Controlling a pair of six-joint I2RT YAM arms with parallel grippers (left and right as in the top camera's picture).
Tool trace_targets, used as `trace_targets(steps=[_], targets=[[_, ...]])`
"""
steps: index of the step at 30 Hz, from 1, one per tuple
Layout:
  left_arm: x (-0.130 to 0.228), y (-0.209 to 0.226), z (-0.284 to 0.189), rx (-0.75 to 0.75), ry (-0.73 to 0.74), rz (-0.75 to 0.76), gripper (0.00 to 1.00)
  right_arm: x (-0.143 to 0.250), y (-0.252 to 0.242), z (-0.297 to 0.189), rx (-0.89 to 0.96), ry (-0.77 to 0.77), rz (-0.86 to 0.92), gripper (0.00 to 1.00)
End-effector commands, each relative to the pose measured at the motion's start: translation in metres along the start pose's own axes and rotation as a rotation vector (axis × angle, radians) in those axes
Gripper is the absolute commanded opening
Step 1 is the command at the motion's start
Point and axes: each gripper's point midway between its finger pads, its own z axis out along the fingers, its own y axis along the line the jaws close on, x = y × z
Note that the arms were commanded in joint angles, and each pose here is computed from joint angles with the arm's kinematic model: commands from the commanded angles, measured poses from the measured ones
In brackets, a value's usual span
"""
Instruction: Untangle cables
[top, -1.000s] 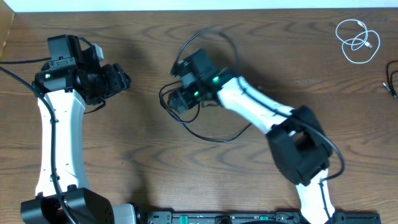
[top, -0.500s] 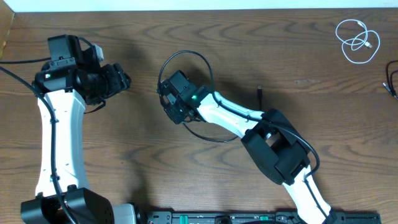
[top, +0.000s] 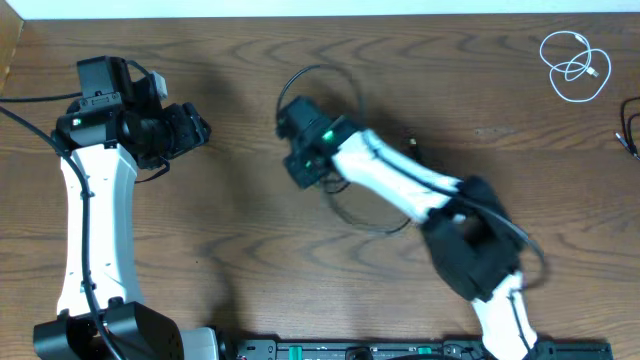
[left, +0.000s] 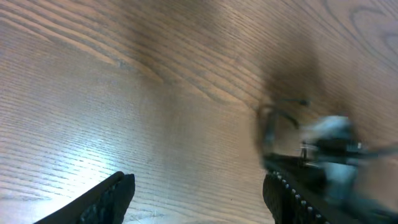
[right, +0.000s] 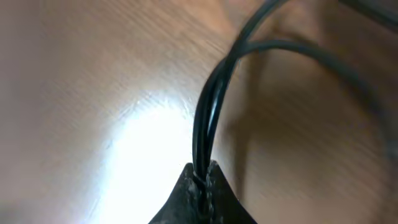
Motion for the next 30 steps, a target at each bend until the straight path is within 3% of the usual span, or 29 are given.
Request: trace_targets(steps=[1, 8, 12, 16, 24, 30], targets=[[-0.003, 0.003, -0.003, -0.015, -0.008, 0.022, 0.71, -0.034, -0.017, -0.102, -0.028, -0.149, 0.098, 0.01], [-0.003, 0.003, -0.003, -0.014, -0.008, 0.022, 0.71, 0.002, -0.120, -0.163, 0.081, -0.086, 0.333, 0.01], [-0.003, 0.003, -0.003, -0.015, -0.008, 0.022, 0.71, 0.010, -0.188, -0.232, 0.060, -0.235, 0.512, 0.01], [-0.003, 0.003, -0.003, -0.014, -0.009, 0.022, 0.71, 0.053, -0.285, -0.340, 0.224, -0.475, 0.739, 0.01], [-0.004, 0.002, -0.003, -0.013, -0.013, 0.023, 0.71, 0.127, -0.360, -0.443, 0.436, -0.661, 0.982, 0.01], [-0.005, 0.002, -0.003, -0.012, -0.018, 0.024, 0.71, 0.181, -0.395, -0.483, 0.667, -0.682, 1.151, 0.01]])
